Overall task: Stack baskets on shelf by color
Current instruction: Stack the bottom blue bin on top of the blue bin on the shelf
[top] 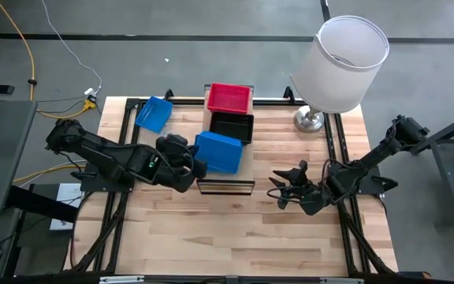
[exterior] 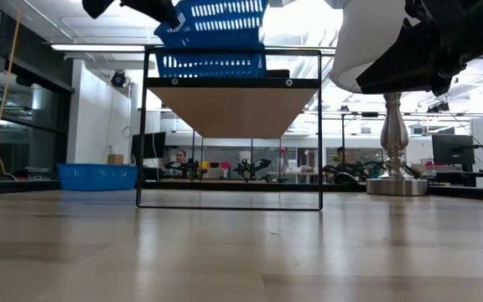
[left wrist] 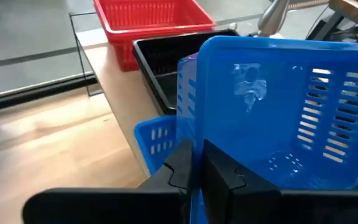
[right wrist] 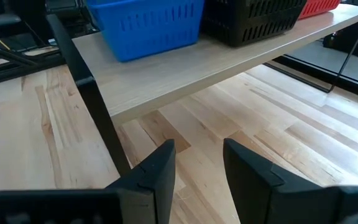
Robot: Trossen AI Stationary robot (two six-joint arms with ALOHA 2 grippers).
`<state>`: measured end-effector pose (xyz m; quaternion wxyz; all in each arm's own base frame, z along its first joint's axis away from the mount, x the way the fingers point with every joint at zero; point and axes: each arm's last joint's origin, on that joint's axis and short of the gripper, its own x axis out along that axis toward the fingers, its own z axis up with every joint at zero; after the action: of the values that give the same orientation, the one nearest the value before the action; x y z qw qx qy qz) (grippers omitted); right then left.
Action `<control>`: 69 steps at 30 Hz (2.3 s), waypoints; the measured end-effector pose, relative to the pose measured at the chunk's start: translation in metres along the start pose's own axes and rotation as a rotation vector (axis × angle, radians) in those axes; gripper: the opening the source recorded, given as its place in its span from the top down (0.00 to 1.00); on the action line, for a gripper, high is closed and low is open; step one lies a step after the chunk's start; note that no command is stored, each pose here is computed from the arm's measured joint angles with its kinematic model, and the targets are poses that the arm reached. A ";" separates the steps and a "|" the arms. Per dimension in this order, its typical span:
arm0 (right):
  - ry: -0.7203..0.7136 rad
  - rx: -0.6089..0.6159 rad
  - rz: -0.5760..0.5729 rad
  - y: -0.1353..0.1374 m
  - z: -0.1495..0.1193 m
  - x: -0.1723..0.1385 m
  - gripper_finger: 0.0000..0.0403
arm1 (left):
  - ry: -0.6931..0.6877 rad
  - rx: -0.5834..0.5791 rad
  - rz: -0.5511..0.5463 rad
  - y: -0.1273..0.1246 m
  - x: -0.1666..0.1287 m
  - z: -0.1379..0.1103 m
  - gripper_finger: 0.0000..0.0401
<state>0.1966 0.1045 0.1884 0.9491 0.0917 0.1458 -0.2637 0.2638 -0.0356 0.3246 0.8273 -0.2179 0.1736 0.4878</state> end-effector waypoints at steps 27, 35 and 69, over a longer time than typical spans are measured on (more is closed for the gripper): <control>0.001 0.008 -0.013 -0.002 0.001 0.003 0.70 | 0.056 0.097 0.000 -0.012 0.012 -0.013 0.82; 0.003 0.009 -0.011 -0.002 0.001 0.003 0.70 | 0.041 0.128 -0.032 -0.017 0.005 0.001 0.73; -0.002 0.008 -0.018 -0.002 0.001 0.003 0.70 | 0.017 0.258 -0.301 -0.029 -0.024 0.029 0.69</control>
<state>0.1983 0.1009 0.1884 0.9465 0.0941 0.1443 -0.2728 0.2804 -0.0498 0.3667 0.9105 -0.1378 0.2069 0.3305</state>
